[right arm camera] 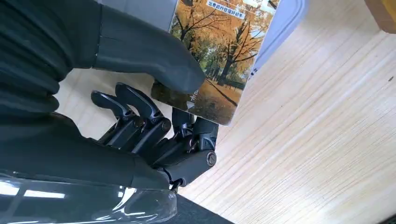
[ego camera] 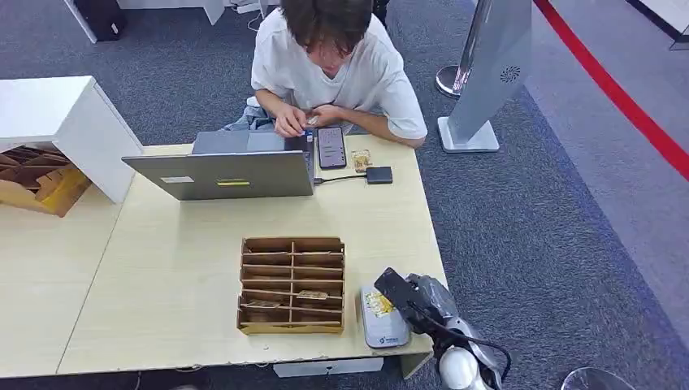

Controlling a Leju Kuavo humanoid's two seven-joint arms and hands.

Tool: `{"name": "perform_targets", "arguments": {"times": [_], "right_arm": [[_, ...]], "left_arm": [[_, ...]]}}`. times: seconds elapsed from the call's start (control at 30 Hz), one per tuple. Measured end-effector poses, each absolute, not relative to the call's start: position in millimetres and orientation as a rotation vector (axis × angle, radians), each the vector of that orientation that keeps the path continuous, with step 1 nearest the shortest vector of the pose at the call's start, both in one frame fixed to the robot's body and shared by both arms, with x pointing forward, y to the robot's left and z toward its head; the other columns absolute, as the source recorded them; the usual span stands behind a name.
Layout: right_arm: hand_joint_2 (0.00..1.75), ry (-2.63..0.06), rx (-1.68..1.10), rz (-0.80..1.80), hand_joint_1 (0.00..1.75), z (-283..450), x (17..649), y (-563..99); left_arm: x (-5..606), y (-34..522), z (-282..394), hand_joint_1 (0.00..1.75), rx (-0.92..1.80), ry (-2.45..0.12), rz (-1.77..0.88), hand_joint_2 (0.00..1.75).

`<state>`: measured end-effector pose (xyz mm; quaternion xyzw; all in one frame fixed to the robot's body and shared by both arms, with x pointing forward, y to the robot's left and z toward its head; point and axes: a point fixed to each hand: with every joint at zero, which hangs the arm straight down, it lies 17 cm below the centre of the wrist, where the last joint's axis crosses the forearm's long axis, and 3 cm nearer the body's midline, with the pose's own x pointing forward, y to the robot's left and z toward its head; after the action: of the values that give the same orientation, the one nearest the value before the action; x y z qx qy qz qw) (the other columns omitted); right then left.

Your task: Pass the card to the sensor for recognition and then transmit it.

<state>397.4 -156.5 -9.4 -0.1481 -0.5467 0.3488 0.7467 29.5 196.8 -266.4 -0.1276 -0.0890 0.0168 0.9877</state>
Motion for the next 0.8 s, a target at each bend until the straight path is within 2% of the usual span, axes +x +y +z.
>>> {"name": "perform_targets", "arguments": {"times": [0.8], "right_arm": [[1.75, -1.345, -0.392, 0.754, 1.75, 42, 415, -156]], "left_arm": [[29, 193, -267, 0.00, -0.249, -0.185, 0.069, 0.00]]}}
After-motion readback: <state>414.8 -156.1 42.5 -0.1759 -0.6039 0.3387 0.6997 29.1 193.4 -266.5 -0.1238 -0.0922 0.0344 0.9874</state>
